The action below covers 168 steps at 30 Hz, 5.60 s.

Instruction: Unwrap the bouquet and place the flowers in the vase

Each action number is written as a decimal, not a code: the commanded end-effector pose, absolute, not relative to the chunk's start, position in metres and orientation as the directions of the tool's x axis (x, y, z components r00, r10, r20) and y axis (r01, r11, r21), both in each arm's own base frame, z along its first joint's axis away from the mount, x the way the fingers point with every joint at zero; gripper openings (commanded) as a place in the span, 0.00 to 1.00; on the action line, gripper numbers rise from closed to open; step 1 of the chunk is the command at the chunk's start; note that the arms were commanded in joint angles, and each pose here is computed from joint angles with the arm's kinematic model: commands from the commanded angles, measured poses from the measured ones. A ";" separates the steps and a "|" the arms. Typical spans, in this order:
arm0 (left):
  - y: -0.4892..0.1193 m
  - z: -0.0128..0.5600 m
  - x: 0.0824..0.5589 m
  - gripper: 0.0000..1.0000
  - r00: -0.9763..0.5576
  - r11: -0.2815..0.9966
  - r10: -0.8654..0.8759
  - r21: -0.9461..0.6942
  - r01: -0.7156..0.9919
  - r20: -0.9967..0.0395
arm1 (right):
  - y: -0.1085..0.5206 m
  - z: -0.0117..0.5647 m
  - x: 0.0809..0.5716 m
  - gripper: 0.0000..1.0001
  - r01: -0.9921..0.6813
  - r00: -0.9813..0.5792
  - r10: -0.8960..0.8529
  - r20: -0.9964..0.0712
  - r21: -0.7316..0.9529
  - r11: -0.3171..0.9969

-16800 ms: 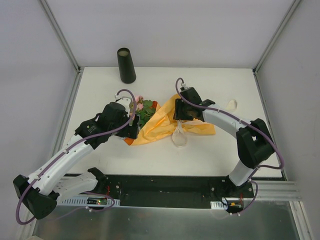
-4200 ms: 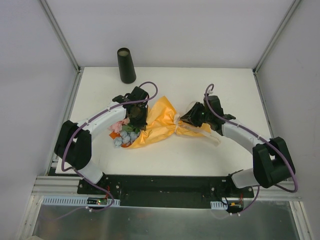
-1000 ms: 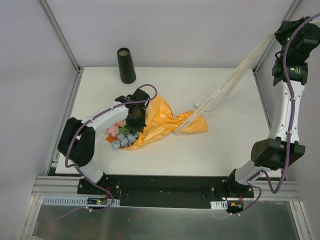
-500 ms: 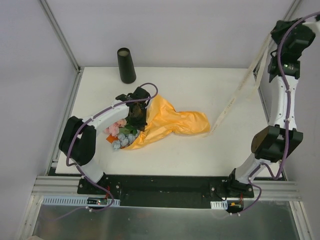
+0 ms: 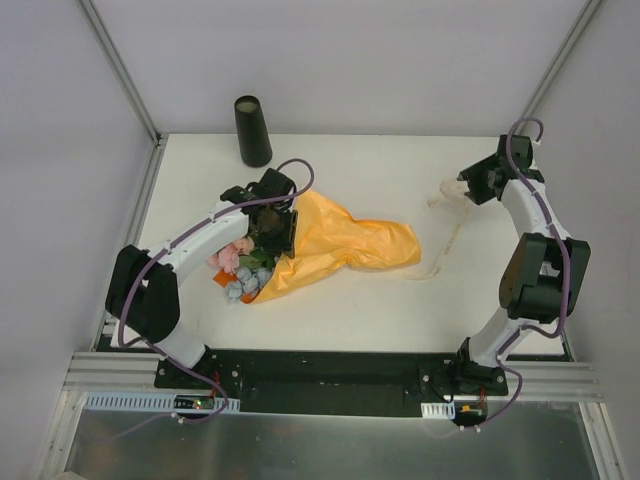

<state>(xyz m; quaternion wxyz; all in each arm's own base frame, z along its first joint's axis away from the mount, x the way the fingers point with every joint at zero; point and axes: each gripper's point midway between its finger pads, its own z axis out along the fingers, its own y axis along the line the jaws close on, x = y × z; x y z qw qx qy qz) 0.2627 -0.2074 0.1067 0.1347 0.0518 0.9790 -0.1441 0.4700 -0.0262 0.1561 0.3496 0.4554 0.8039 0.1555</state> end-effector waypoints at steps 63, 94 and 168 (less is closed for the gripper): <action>-0.142 0.188 0.255 0.89 -0.783 0.974 0.099 -0.103 0.204 -0.614 | 0.095 0.265 0.624 0.00 0.111 -0.485 0.766 -0.421 0.840 0.531; -0.136 0.181 0.259 0.89 -0.783 0.982 0.102 -0.064 0.178 -0.613 | -0.007 0.056 0.655 0.78 0.645 -0.212 0.913 -0.349 0.652 0.398; -0.177 0.208 0.308 0.82 -0.856 0.936 -0.015 -0.309 0.170 -0.517 | -0.049 0.157 0.487 0.79 0.724 -0.289 0.900 -0.327 0.540 0.429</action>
